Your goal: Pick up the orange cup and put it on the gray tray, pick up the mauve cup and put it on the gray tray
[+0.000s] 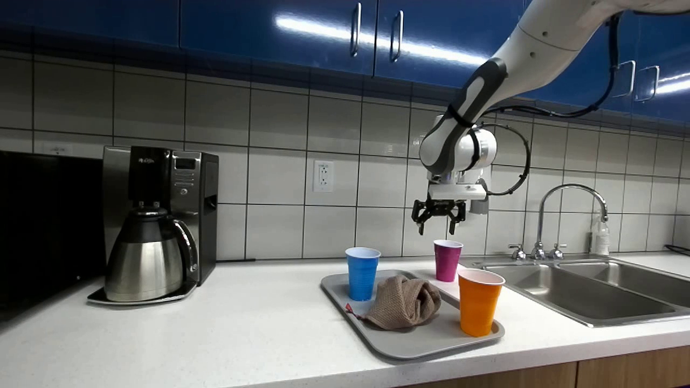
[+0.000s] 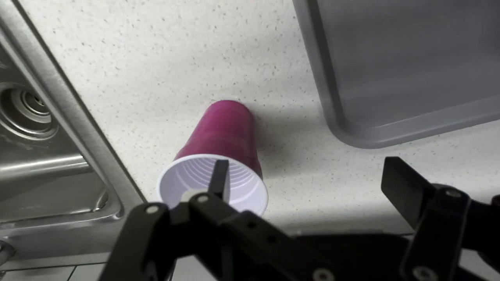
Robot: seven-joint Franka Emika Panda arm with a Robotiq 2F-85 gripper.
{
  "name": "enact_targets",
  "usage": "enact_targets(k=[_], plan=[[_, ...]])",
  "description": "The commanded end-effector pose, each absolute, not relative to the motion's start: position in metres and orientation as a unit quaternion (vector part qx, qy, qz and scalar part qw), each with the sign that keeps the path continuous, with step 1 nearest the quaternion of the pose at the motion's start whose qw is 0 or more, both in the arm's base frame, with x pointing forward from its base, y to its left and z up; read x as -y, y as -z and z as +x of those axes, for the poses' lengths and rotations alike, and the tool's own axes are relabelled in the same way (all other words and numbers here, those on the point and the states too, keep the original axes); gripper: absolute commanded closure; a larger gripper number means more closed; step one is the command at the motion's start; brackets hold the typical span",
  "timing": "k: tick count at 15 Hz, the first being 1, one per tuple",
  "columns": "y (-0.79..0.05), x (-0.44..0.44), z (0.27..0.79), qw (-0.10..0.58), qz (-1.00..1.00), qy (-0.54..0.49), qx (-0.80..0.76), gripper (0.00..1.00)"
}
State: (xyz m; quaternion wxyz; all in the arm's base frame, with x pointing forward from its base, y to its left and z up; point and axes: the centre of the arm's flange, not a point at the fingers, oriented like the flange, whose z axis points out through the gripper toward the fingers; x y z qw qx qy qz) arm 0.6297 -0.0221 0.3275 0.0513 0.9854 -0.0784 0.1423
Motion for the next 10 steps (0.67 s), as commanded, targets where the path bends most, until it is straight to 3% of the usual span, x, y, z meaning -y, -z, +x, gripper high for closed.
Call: enact_targets(k=[1, 10], plan=[[-0.318, 0.026, 0.671, 0.068, 0.980, -0.152, 0.108, 0.00], [-0.291, 0.035, 0.710, 0.078, 0.975, -0.161, 0.135, 0.00]])
